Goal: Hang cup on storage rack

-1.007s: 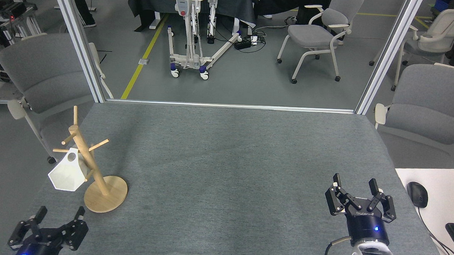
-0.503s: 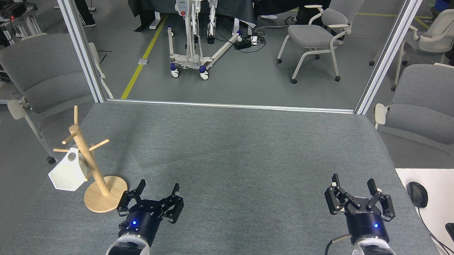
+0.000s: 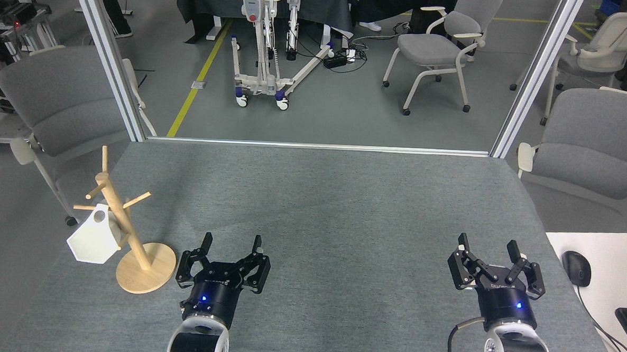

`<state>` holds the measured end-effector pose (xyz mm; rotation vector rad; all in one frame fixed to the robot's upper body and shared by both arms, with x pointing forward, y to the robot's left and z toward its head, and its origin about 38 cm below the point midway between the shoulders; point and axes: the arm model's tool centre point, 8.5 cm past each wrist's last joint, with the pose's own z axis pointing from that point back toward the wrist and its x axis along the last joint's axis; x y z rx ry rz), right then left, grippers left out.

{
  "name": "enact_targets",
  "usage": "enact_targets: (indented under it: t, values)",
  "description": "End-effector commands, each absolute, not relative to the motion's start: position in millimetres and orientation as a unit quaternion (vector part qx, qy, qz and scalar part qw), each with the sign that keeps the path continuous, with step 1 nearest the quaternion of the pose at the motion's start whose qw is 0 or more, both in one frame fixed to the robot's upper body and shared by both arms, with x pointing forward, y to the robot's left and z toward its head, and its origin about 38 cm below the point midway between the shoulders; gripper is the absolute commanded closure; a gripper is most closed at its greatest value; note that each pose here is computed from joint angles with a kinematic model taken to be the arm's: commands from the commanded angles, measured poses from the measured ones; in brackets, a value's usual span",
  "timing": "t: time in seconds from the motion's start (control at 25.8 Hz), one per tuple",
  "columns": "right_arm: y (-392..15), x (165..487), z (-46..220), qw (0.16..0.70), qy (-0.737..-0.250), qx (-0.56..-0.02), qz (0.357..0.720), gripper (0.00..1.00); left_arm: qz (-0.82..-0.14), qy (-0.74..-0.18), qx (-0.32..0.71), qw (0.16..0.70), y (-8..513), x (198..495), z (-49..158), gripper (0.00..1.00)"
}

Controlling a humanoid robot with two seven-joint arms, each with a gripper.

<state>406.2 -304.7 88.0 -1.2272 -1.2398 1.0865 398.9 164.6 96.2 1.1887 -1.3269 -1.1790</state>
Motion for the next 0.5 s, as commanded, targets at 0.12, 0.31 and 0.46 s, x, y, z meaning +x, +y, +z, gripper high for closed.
enact_targets:
  t: [0.12,0.31,0.46]
  values:
    - [-306.6,405.5,87.6,0.520,-0.516,-0.512,0.449,0.01,-0.471,-0.554,0.497,0.474,166.0,392.4,105.1,0.01]
    - [-304.0,405.2,86.4,0.521,-0.517,-0.509,0.449,0.01,-0.473,-0.553,0.497,0.473,166.2,392.4,104.5,0.01]
    - [-305.6,405.2,87.1,0.519,-0.516,-0.511,0.450,0.01,-0.475,-0.554,0.495,0.472,164.0,391.7,103.8,0.01]
